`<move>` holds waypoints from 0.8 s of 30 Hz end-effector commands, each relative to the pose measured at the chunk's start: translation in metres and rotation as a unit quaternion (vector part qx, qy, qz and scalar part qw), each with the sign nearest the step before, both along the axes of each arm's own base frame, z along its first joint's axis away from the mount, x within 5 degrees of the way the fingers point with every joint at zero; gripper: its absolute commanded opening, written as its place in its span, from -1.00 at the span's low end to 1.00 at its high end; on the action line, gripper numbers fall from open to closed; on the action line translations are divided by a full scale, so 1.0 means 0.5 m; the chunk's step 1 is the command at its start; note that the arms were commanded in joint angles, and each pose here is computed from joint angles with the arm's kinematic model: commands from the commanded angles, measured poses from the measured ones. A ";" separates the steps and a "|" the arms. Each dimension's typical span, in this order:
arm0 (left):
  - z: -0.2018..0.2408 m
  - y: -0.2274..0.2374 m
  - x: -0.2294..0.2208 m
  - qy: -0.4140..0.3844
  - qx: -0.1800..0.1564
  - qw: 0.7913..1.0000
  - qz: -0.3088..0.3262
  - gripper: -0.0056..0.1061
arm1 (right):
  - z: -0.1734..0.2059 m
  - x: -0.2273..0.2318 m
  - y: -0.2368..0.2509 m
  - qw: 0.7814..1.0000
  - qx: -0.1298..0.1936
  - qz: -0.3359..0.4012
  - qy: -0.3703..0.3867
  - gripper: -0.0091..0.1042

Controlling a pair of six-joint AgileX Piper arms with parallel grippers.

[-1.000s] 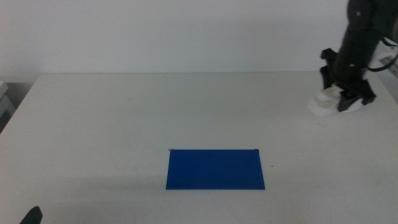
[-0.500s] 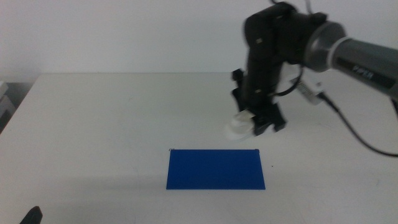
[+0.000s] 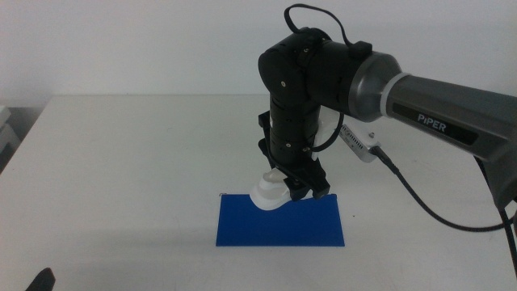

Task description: Use one arm to grab the shoe from the table and place it on the mat.

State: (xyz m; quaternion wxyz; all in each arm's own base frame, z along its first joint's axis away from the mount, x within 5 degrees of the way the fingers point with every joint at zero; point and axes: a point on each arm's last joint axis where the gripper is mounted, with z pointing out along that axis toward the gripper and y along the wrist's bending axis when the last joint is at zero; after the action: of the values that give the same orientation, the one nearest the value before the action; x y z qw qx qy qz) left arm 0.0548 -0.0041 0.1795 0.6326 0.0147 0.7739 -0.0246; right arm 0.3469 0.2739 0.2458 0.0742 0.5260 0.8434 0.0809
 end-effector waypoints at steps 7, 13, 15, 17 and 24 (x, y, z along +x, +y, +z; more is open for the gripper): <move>0.011 0.001 0.001 -0.043 -0.008 0.999 0.002 0.78 | 0.060 -0.018 -0.015 0.986 -0.030 0.163 -0.016 -0.82; 0.011 0.001 0.001 -0.043 -0.008 0.999 0.002 0.78 | 0.061 -0.017 -0.017 0.946 -0.070 0.315 -0.028 -0.82; 0.011 0.001 0.001 -0.043 -0.008 0.999 0.002 0.78 | 0.061 -0.016 -0.018 0.921 -0.089 0.377 -0.033 -0.82; 0.011 0.001 0.001 -0.043 -0.008 0.999 0.002 0.78 | 0.061 -0.015 -0.020 0.885 -0.111 0.451 -0.038 -0.82; 0.011 0.001 0.001 -0.043 -0.008 0.999 0.002 0.78 | 0.062 -0.012 -0.023 0.712 -0.175 0.678 -0.047 -0.82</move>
State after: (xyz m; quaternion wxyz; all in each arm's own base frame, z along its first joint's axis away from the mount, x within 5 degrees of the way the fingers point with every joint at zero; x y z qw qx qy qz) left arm 0.0548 -0.0041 0.1795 0.6326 0.0147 0.7739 -0.0246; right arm 0.3482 0.2726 0.2440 0.1107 -0.1411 0.9838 0.0033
